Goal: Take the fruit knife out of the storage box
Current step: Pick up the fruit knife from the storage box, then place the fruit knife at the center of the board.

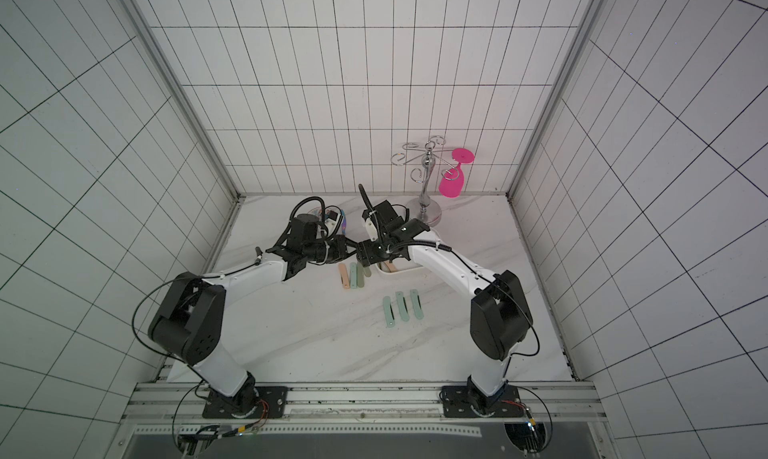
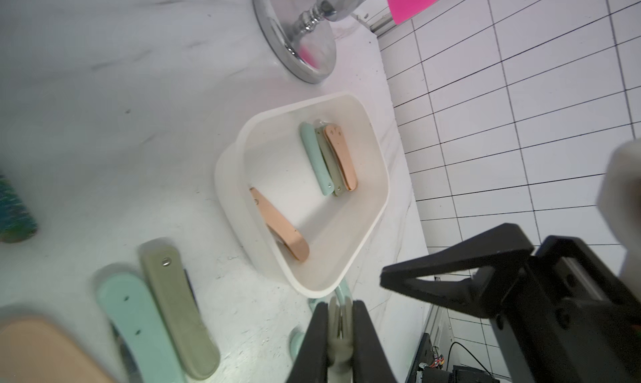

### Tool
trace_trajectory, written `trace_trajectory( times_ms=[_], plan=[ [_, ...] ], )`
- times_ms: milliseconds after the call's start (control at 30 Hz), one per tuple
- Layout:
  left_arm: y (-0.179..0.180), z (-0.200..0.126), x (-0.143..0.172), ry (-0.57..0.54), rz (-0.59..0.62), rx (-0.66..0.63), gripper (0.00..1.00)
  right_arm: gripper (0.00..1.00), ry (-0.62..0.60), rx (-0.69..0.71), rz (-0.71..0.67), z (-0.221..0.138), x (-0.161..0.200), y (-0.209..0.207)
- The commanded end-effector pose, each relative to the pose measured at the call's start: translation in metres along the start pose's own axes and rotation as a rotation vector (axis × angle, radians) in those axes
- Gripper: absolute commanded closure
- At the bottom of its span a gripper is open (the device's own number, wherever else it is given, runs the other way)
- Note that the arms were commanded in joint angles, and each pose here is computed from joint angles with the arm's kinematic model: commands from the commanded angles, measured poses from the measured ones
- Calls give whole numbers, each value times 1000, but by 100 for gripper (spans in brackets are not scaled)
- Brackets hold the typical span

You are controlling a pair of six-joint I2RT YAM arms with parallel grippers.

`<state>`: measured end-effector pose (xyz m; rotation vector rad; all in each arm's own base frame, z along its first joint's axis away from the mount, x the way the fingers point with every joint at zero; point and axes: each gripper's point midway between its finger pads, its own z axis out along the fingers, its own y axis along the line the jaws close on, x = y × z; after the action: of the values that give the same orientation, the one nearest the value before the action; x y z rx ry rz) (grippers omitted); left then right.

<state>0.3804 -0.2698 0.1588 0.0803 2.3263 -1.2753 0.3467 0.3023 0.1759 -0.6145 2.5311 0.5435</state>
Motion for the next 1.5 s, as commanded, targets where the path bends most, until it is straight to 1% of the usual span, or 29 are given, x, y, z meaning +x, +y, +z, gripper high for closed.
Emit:
trace_trajectory(
  times_ms=[0, 67, 100, 233, 400, 533, 800, 1033, 1467],
  plan=[
    [23, -31, -19, -31, 64, -129, 100, 22, -79, -23, 22, -39, -21, 1],
    [41, -41, -22, -16, 69, -198, 100, 9, -92, -27, 50, -47, -22, -6],
    [49, -43, -22, -6, 74, -230, 100, 5, -91, -22, 63, -49, -22, -12],
    [72, -38, -18, 48, 85, -313, 100, 0, -72, 13, 72, -46, -18, -27],
    [107, -24, -15, 98, 87, -410, 100, 1, -13, 21, 83, -28, -12, -33],
    [125, -22, -15, 109, 71, -472, 100, 2, 40, 31, 93, -18, -2, -38],
    [138, -17, -8, 130, 41, -496, 100, 1, 71, 26, 98, -9, 4, -42],
    [153, -13, 9, 169, 23, -512, 100, 1, 88, 9, 100, -3, 6, -41],
    [163, -12, 23, 189, -4, -526, 100, 2, 101, -10, 108, 2, 8, -38]
  ],
)
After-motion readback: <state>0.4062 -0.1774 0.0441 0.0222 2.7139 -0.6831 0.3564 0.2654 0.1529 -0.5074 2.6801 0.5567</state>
